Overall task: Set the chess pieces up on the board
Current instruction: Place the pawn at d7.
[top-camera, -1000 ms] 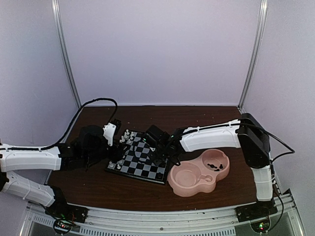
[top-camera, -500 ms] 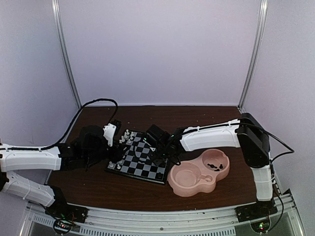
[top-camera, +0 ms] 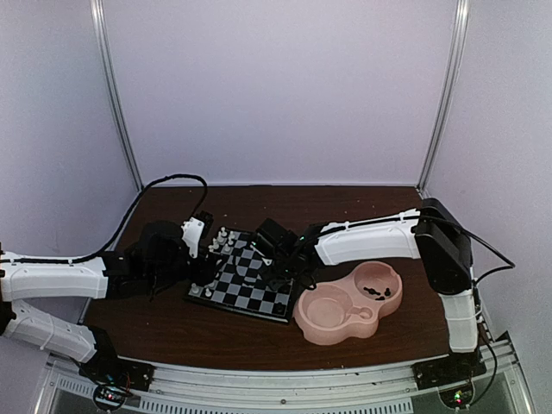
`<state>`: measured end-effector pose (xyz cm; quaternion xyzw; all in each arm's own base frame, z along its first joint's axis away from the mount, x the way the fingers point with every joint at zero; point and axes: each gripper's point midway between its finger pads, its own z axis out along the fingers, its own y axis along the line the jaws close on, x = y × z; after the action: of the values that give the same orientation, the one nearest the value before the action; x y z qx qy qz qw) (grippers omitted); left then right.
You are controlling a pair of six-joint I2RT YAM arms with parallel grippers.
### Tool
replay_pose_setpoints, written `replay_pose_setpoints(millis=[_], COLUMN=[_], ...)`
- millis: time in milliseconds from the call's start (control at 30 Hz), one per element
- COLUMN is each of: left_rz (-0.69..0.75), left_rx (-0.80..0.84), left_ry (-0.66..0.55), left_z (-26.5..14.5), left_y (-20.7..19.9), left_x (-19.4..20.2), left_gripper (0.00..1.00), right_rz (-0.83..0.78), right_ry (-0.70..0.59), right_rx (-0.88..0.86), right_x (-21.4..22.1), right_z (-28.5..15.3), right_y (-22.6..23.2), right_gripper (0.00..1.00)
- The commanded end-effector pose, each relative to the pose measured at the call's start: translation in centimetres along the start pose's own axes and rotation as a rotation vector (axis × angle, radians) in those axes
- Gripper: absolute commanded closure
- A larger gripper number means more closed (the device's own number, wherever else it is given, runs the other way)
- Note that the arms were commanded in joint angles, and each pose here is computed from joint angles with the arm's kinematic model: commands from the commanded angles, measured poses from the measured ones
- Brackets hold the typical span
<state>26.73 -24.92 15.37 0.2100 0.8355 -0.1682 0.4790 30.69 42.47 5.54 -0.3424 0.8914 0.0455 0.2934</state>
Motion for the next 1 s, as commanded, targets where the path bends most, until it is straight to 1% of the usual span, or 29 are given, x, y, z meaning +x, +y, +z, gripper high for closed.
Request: replay_pose_setpoints(millis=[0,233,500,767,867,967], left_rz=[-0.007,-0.004,-0.001,0.005,0.009,0.014], left_rx=[0.015,0.016,0.010,0.005,0.002,-0.004], left_ry=[-0.019,-0.021,-0.024,-0.023,-0.022,-0.023], left_z=[0.1,-0.1,-0.2,-0.2,-0.2,-0.2], left_y=[-0.3,-0.3,-0.1,-0.1,0.0,0.1], left_x=[-0.9,-1.0,-1.1,-1.1,-1.1,-1.0], left_gripper=[0.44,0.44,0.44,0.44,0.44,0.44], right_rz=[0.014,0.017,0.020,0.029,0.043,0.059], right_ry=[-0.010,-0.032,-0.089,-0.155,-0.190,-0.236], right_rx=[0.000,0.000,-0.005,-0.012,0.009,0.067], right_x=[-0.6,-1.2,-2.3,-3.3,-3.4,-3.2], right_z=[-0.2,-1.3,-4.0,-7.5,-9.3,-11.5], right_y=[-0.1,-0.4,-0.9,-1.6,-2.6,-4.5], right_gripper=[0.79,0.76,0.71,0.70,0.70,0.70])
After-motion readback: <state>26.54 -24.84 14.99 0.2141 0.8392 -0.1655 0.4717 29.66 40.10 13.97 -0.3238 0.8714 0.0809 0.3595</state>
